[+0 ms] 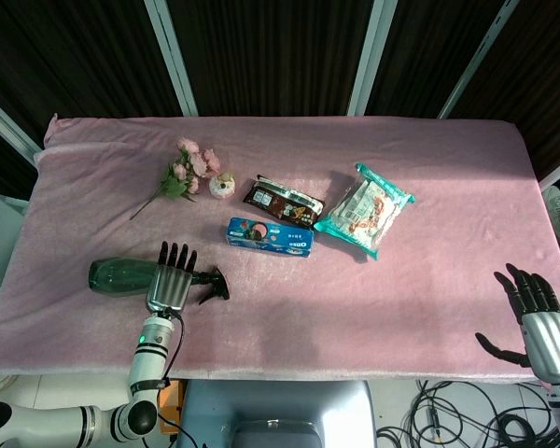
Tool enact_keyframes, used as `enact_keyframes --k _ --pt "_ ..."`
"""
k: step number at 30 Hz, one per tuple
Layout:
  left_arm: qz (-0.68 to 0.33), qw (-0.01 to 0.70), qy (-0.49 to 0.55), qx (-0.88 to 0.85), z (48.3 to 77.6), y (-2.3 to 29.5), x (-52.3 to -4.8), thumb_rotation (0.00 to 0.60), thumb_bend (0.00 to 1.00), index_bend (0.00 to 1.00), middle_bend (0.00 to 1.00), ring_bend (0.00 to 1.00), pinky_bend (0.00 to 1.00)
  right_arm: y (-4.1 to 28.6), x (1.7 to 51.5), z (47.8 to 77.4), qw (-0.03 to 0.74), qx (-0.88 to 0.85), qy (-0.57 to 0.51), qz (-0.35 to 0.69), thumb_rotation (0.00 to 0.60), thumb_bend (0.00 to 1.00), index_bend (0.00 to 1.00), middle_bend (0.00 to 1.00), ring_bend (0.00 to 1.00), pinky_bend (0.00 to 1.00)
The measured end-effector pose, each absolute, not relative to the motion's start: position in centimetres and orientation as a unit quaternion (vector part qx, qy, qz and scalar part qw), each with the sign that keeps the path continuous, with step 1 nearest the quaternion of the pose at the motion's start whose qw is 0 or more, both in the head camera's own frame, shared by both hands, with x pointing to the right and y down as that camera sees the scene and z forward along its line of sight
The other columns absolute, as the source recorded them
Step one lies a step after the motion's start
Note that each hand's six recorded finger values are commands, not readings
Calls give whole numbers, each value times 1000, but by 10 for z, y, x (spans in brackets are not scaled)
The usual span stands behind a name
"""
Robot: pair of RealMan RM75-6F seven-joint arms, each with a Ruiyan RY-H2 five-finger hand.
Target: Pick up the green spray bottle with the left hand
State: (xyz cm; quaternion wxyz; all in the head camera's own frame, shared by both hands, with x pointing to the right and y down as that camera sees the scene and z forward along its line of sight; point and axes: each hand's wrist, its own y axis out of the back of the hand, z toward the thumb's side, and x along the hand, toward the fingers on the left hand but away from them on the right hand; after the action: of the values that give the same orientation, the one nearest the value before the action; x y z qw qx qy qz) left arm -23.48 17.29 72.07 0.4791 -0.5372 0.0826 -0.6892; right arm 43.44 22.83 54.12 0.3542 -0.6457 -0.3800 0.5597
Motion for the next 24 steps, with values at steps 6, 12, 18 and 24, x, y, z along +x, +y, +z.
enact_keyframes --k 6,12,18,24 --pt "-691 477 83 -536 723 171 -237 600 333 46 44 0 0 230 432 543 353 -649 -375 560 600 335 0 0 0 0" --pt "-695 480 76 -529 729 169 -240 600 333 137 110 12 0 229 435 541 359 -641 -378 564 600 335 0 0 0 0" --pt "-700 486 73 -518 734 167 -244 600 334 349 313 102 0 226 438 540 360 -630 -385 570 600 335 0 0 0 0" --pt "-697 489 72 -519 739 167 -244 600 393 631 630 311 16 227 435 541 356 -639 -381 566 600 335 0 0 0 0"
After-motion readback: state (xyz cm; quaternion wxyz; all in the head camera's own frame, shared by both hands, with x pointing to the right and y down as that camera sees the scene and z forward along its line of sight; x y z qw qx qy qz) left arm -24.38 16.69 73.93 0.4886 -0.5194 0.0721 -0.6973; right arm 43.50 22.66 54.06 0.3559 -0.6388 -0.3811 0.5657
